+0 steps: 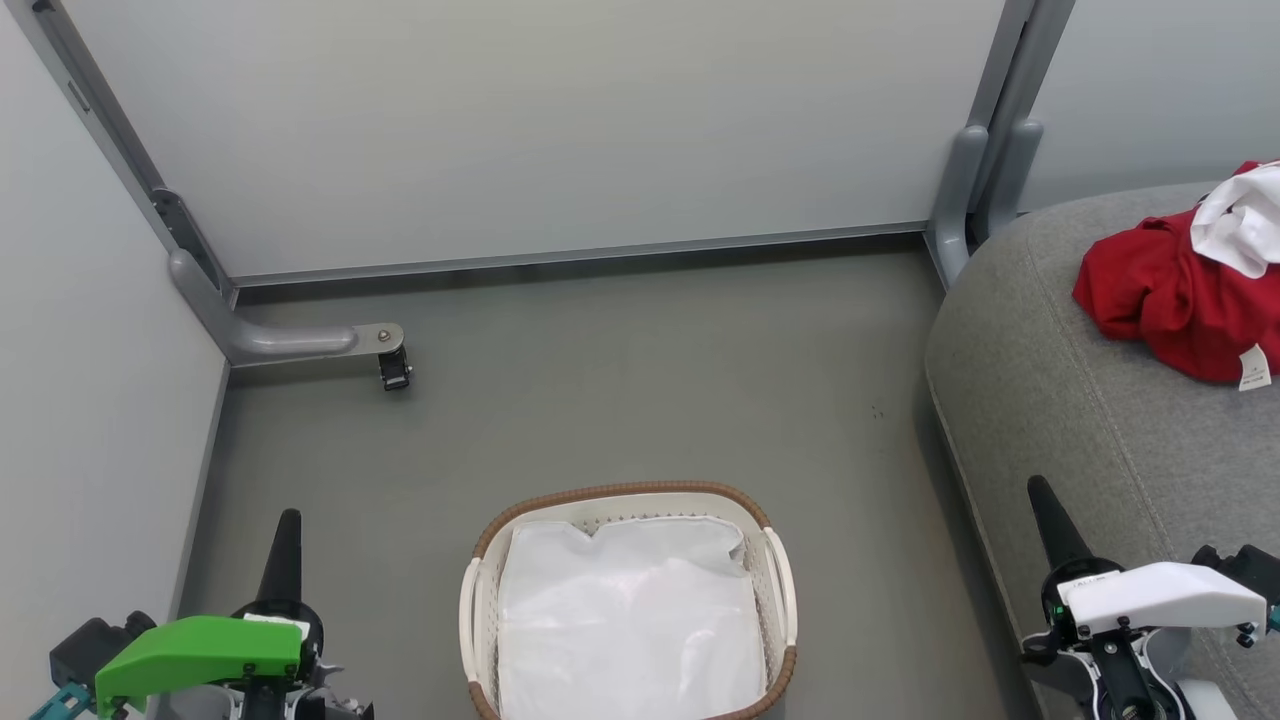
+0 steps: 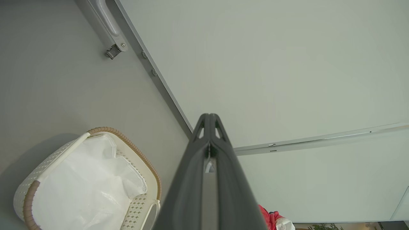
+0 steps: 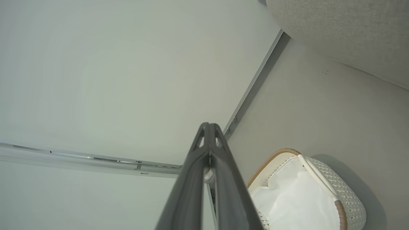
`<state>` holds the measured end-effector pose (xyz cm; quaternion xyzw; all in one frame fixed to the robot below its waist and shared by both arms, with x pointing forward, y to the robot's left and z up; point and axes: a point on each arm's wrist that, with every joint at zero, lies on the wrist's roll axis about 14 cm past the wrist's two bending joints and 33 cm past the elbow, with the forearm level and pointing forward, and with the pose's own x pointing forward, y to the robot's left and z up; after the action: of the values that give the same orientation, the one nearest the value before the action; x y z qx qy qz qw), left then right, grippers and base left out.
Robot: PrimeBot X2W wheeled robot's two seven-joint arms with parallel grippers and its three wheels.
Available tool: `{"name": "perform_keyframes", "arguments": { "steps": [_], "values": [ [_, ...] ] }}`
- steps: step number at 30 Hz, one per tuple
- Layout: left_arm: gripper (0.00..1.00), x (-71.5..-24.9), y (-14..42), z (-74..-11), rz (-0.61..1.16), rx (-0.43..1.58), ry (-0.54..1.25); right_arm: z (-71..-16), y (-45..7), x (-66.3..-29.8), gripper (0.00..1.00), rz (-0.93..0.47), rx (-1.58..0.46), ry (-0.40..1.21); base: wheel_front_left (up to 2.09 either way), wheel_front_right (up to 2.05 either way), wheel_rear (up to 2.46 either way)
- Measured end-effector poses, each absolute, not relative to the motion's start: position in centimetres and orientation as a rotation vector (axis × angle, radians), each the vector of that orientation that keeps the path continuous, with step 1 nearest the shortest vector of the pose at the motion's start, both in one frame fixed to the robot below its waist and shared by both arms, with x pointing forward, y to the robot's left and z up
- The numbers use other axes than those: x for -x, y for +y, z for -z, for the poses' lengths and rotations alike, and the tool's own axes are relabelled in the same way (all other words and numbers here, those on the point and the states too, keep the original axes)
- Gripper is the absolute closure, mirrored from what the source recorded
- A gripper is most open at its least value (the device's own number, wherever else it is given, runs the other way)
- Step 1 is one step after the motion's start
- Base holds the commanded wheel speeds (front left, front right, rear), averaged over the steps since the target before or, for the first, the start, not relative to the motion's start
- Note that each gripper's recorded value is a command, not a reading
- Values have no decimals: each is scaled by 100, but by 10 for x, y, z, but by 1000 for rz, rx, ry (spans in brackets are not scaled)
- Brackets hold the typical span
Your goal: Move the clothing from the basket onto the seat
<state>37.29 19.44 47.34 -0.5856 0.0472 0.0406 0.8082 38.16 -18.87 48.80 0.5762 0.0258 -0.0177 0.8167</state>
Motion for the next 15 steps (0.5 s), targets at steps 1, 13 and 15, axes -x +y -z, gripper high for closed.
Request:
{"name": "perform_keyframes", "arguments": {
  "steps": [1, 13, 15],
  "values": [
    [100, -373, 195, -474, -85, 1260, 99, -488, -189, -382, 100, 38, -1238, 55, 0, 0, 0],
    [100, -378, 196, -482, -68, 1353, 77, -492, -192, -384, 100, 33, -1337, 44, 0, 0, 0],
    [100, -378, 196, -483, -66, 1371, 73, -493, -192, -384, 100, 30, -1354, 44, 0, 0, 0]
  ]
}}
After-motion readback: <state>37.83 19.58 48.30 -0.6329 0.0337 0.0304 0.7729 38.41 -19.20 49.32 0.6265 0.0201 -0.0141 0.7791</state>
